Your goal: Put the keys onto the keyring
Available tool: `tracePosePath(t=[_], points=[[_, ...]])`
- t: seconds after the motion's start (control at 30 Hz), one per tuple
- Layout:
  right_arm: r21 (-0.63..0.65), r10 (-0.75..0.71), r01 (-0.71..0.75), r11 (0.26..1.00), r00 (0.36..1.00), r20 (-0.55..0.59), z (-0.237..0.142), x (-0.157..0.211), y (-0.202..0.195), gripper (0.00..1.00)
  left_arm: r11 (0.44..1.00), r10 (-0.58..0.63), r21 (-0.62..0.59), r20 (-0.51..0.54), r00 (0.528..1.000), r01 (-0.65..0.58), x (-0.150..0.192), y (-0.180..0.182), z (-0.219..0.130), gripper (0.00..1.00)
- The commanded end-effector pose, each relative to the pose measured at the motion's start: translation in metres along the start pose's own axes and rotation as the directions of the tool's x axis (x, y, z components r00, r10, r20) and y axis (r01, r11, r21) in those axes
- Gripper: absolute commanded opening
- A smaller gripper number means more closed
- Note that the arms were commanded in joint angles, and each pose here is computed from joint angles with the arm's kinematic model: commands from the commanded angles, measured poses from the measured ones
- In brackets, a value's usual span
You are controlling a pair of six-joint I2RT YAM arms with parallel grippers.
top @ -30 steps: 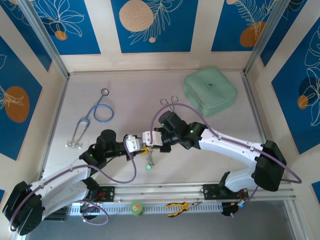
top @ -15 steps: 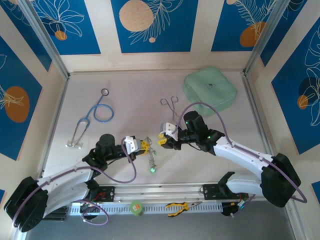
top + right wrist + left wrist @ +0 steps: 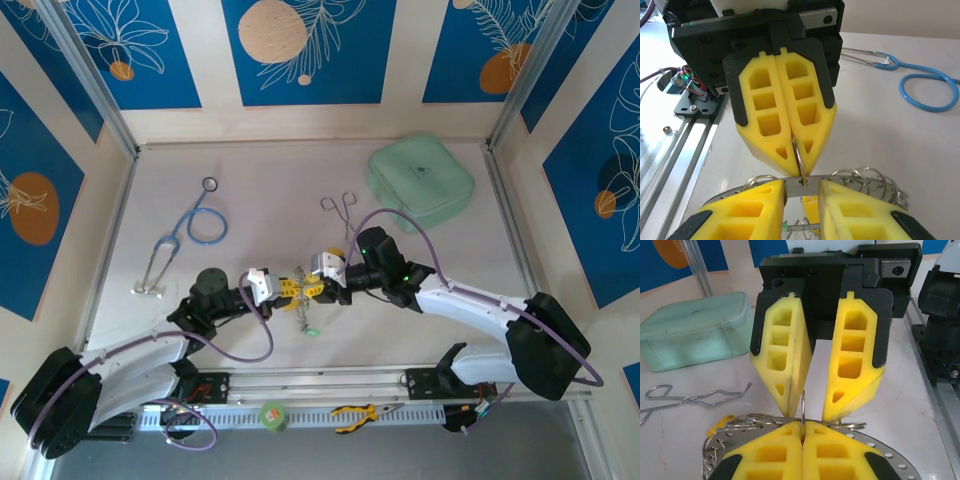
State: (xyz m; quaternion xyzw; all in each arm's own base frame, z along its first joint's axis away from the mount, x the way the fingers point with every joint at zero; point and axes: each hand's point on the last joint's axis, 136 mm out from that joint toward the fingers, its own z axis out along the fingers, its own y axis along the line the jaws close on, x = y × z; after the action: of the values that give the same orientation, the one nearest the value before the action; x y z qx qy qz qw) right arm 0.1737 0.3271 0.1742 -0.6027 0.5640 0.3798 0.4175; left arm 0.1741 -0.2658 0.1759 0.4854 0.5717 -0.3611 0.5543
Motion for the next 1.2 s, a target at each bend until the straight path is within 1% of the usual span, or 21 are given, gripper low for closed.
tracePosePath(t=[0.0,0.1,0.17,0.27,0.33,0.37,0.4,0.43,0.6,0.73,0.87,1.0,1.17], points=[[-0.021,-0.011,0.012,1.0,0.999,0.039,0.001,-0.011,0.002,0.23,0.999,0.018,0.037,0.064,0.998,-0.02,-0.015,-0.005,-0.001,0.0],[-0.032,-0.011,0.013,0.999,0.999,0.042,0.001,-0.012,0.004,0.2,0.999,0.018,0.043,0.063,0.998,-0.02,-0.015,-0.006,0.0,0.0],[-0.036,-0.013,0.014,0.999,0.999,0.046,0.001,-0.013,0.004,0.16,0.999,0.018,0.044,0.068,0.997,-0.021,-0.016,-0.006,0.0,0.0],[-0.046,-0.014,0.016,0.999,0.999,0.047,0.002,-0.015,0.005,0.0,0.999,0.012,0.041,0.068,0.998,-0.015,-0.016,-0.004,0.001,0.0],[-0.046,-0.017,0.019,0.999,0.999,0.034,0.001,-0.016,0.005,0.0,1.0,0.009,0.016,0.055,0.998,-0.01,-0.014,0.0,0.001,0.21],[-0.041,-0.02,0.021,0.999,1.0,0.02,0.001,-0.015,0.005,0.0,1.0,0.011,0.005,0.046,0.999,-0.011,-0.013,0.001,0.001,0.27],[-0.032,-0.021,0.021,0.999,1.0,-0.001,-0.001,-0.014,0.004,0.0,1.0,0.016,-0.008,0.03,0.999,-0.016,-0.011,0.002,-0.001,0.31],[-0.023,-0.024,0.024,0.999,0.999,-0.025,-0.003,-0.013,0.003,0.0,0.999,0.025,-0.022,0.01,1.0,-0.025,-0.008,0.004,-0.002,0.32],[-0.017,-0.05,0.047,0.999,0.979,-0.2,-0.008,0.002,0.006,0.0,0.995,0.088,-0.037,-0.115,0.99,-0.092,0.002,0.005,-0.012,0.33],[-0.023,-0.078,0.075,0.997,0.952,-0.296,-0.008,0.005,0.007,0.0,0.992,0.119,-0.031,-0.158,0.98,-0.125,0.001,0.006,-0.015,0.3],[-0.038,-0.106,0.099,0.994,0.942,-0.318,-0.006,-0.004,0.009,0.0,0.991,0.131,-0.011,-0.169,0.977,-0.135,0.001,0.006,-0.011,0.29],[-0.055,-0.134,0.123,0.991,0.937,-0.322,-0.002,-0.013,0.011,0.0,0.99,0.142,0.005,-0.153,0.978,-0.142,-0.005,0.006,-0.007,0.25],[-0.062,-0.153,0.14,0.988,0.925,-0.347,0.006,-0.015,0.012,0.0,0.99,0.141,0.019,-0.131,0.981,-0.14,-0.01,0.004,-0.006,0.2]])
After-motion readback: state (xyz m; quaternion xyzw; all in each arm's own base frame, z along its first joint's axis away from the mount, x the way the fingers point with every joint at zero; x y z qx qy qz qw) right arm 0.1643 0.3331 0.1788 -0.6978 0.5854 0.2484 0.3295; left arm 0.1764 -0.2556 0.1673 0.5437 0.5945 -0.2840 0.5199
